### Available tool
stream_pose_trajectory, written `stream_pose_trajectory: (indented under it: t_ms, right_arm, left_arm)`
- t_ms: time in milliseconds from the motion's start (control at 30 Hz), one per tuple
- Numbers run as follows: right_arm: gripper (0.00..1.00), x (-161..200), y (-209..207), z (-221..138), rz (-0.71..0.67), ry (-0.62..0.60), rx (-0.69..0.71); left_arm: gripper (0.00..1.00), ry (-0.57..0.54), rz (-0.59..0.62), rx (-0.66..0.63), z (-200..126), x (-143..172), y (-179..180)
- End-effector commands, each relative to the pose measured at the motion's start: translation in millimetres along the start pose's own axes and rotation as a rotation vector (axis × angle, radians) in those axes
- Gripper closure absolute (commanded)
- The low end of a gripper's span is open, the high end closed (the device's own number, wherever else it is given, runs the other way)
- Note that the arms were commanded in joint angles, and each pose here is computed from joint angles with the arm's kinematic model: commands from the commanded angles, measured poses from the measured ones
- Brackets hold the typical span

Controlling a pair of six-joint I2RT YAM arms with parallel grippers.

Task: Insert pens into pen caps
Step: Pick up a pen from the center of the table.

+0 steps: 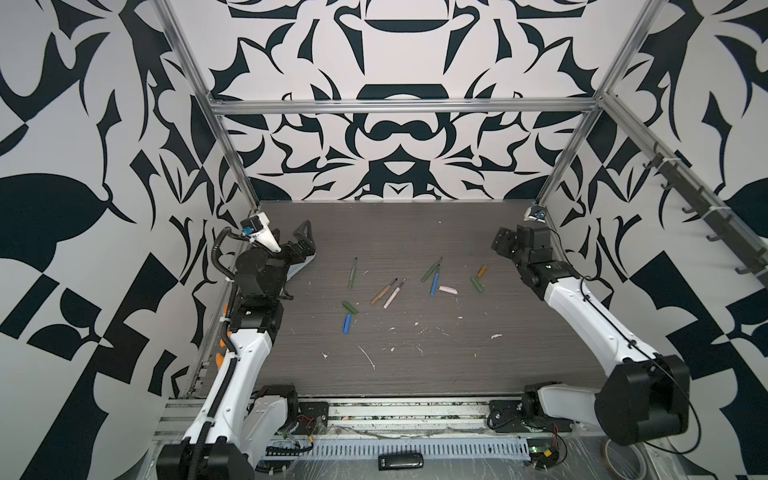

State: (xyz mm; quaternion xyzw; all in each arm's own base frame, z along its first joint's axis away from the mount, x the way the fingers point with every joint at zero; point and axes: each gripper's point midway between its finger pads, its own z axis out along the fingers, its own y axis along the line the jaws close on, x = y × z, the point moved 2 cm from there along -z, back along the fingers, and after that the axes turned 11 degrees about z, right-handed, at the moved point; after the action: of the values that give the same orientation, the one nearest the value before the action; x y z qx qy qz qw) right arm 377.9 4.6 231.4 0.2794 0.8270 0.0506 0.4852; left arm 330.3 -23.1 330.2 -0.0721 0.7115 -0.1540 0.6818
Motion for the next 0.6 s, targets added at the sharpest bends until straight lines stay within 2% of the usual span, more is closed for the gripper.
stream_pose_trajectory:
  t_ms: [0, 67, 167, 233, 333, 433, 567]
  right_arm:
    - [0.37, 9, 3, -3, 0.066, 0.091, -0.016]
    - [0.42, 21, 9, -1, 0.045, 0.183, -0.031]
    - [0.43, 36, 7, -2, 0.043, 0.250, -0.044]
    - [0.46, 48, 13, -7, 0.009, 0.287, -0.125]
    - [0.53, 60, 12, -11, -0.016, 0.324, -0.152]
    - [0.63, 71, 13, -11, -0.058, 0.368, -0.147]
    - [0.65, 85, 16, -13, -0.081, 0.399, -0.146]
  left_arm:
    - [0.01, 0.164, -0.300, -0.172, -19, 42, 27]
    - [0.01, 0.192, -0.316, -0.078, -19, 48, 16]
    - [0.01, 0.292, -0.388, -0.125, -17, 66, 20]
    - [0.01, 0.338, -0.413, -0.128, -14, 79, 22]
    - [0.00, 0.375, -0.425, -0.051, -7, 92, 14]
    - [0.04, 0.415, -0.426, -0.004, -3, 99, 8]
    - [0.11, 0.482, -0.398, 0.040, 1, 105, -1]
